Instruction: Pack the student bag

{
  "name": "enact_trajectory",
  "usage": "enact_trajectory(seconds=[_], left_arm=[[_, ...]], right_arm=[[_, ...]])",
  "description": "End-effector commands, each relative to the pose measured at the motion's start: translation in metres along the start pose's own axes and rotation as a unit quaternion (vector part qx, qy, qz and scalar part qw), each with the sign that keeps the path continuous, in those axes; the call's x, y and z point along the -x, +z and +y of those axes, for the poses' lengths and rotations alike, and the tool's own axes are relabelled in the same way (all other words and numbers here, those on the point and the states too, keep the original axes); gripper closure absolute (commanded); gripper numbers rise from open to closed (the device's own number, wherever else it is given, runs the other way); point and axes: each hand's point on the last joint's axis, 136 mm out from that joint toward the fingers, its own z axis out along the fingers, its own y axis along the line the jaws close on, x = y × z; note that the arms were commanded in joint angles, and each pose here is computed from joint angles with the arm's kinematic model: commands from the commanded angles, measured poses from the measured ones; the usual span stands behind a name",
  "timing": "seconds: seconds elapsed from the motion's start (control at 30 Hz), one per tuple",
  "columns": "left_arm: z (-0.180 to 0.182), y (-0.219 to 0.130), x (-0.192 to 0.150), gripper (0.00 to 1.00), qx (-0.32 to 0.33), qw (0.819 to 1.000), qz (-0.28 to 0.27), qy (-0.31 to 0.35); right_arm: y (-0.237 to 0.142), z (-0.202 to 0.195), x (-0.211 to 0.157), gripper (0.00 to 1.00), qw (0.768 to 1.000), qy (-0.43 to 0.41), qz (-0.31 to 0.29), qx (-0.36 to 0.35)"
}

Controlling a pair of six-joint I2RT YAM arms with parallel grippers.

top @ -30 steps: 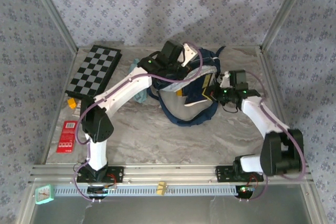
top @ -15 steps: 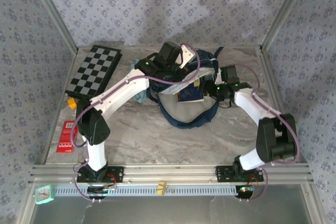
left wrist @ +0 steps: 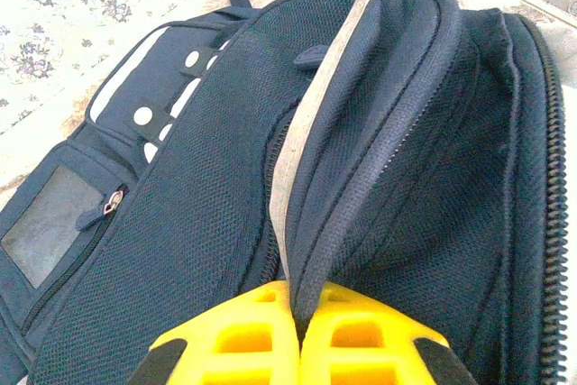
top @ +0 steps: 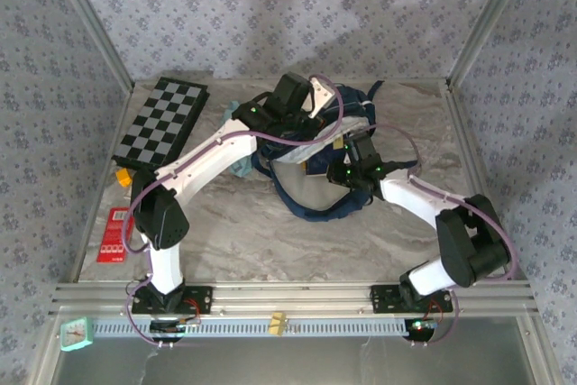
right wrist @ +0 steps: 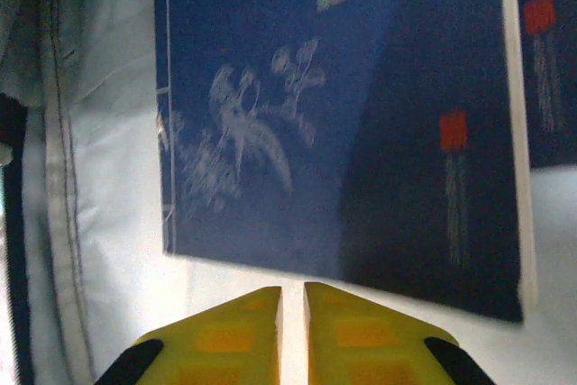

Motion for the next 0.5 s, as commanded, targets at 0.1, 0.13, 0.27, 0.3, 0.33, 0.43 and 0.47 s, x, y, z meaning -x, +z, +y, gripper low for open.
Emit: enact_trajectory(seconds=[0.1, 0.13, 0.27, 0.3, 0.33, 0.43, 0.47], left_arm=[[-0.001, -0.033, 0.051, 1.0, 0.001, 0.995, -0.092, -0.029], [-0.001, -0.032, 0.05, 1.0, 0.0, 0.995, -0.091, -0.03], [0.001, -0.027, 0.047, 1.0, 0.005, 0.996, -0.084, -0.038], [0.001, -0.026, 0.046, 1.0, 0.004, 0.996, -0.082, -0.038], [0.001, -0.025, 0.045, 1.0, 0.004, 0.996, -0.08, -0.039], [-0.002, -0.023, 0.04, 1.0, -0.005, 0.997, -0.07, -0.041], [-0.004, -0.021, 0.038, 1.0, -0.009, 0.997, -0.065, -0.044]], right_arm=[[0.007, 0.005, 0.047, 0.88, 0.996, -0.029, -0.085, 0.002], [0.006, 0.008, 0.046, 0.88, 0.996, -0.033, -0.08, 0.008], [-0.007, 0.012, 0.035, 0.84, 0.996, -0.049, -0.067, 0.02], [-0.012, 0.01, 0.03, 0.83, 0.996, -0.053, -0.063, 0.022], [-0.018, 0.006, 0.024, 0.82, 0.997, -0.056, -0.059, 0.017], [-0.043, -0.008, 0.01, 0.79, 0.997, -0.053, -0.052, -0.012], [-0.053, -0.012, 0.008, 0.79, 0.997, -0.051, -0.053, -0.019]])
